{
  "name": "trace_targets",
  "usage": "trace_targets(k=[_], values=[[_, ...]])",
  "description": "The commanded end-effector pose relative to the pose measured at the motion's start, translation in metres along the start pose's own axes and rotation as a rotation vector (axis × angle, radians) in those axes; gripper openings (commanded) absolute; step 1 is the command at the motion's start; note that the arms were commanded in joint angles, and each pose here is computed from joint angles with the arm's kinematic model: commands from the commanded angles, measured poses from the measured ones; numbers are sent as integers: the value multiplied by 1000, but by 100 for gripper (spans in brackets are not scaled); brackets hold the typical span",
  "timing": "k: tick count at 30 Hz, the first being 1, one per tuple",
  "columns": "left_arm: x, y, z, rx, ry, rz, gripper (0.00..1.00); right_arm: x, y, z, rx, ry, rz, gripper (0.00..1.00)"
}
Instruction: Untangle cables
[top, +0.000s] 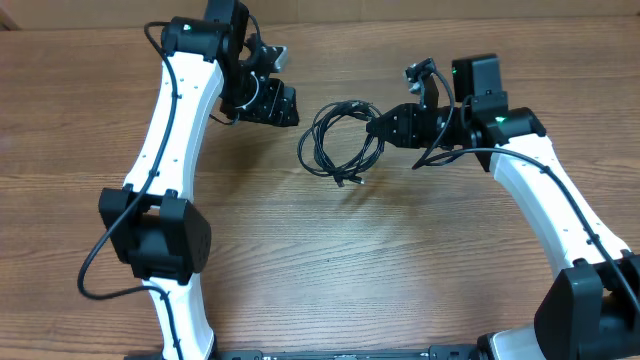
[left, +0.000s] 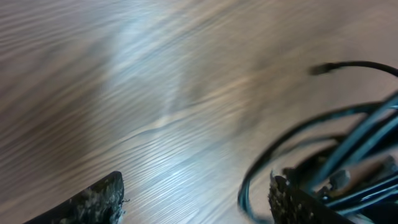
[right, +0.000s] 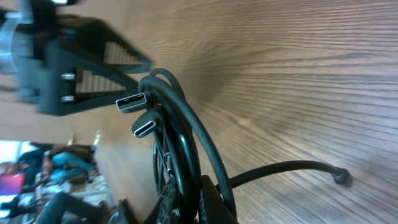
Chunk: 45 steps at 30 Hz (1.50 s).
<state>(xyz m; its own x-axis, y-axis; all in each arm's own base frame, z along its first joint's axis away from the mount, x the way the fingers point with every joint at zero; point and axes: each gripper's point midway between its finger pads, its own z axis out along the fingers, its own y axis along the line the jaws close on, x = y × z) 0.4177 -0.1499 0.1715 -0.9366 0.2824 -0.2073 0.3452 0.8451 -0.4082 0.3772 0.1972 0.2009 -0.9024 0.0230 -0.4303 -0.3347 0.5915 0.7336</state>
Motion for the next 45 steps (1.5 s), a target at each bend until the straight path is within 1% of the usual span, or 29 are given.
trace_targets(k=[1,3,4,11,14,17,24,26,29,32,34,36,39,41,44,45], values=[[-9,-34,19,337,-19,140,77,-10,24,-11,-117,-11,-69,4],[-12,-41,23,419,-34,156,81,-11,24,-12,-116,-13,-69,4],[-13,-41,26,431,-36,154,82,-11,24,-12,-116,-13,-68,4],[-12,-30,55,462,10,108,79,-11,24,-12,-116,-13,-69,4],[-14,-42,59,565,-4,125,77,-11,24,-12,-116,-14,-70,4],[-12,-55,59,628,-17,165,77,-12,24,-12,-117,-15,-71,4],[-4,-77,67,652,9,245,78,-12,24,-12,-117,-17,-73,4],[-3,-81,69,654,16,250,80,-12,24,-12,-117,-17,-73,4],[-1,-86,70,657,21,265,81,-12,24,-12,-117,-18,-73,3],[0,-90,72,660,25,276,78,-12,24,-12,-117,-18,-73,3],[-1,-93,72,672,20,282,72,-12,24,-12,-117,-18,-73,4],[-4,-99,68,709,-1,283,69,-12,24,-12,-117,-18,-66,4],[-10,-105,65,747,-37,301,66,-16,25,-12,-120,-27,-43,4],[-14,-109,67,751,-52,318,66,-23,27,-13,-128,-51,-29,3],[-13,-114,69,755,-45,324,65,-33,32,-14,-141,-86,-31,4],[-12,-116,70,754,-41,327,62,-36,33,-15,-145,-96,-31,4]])
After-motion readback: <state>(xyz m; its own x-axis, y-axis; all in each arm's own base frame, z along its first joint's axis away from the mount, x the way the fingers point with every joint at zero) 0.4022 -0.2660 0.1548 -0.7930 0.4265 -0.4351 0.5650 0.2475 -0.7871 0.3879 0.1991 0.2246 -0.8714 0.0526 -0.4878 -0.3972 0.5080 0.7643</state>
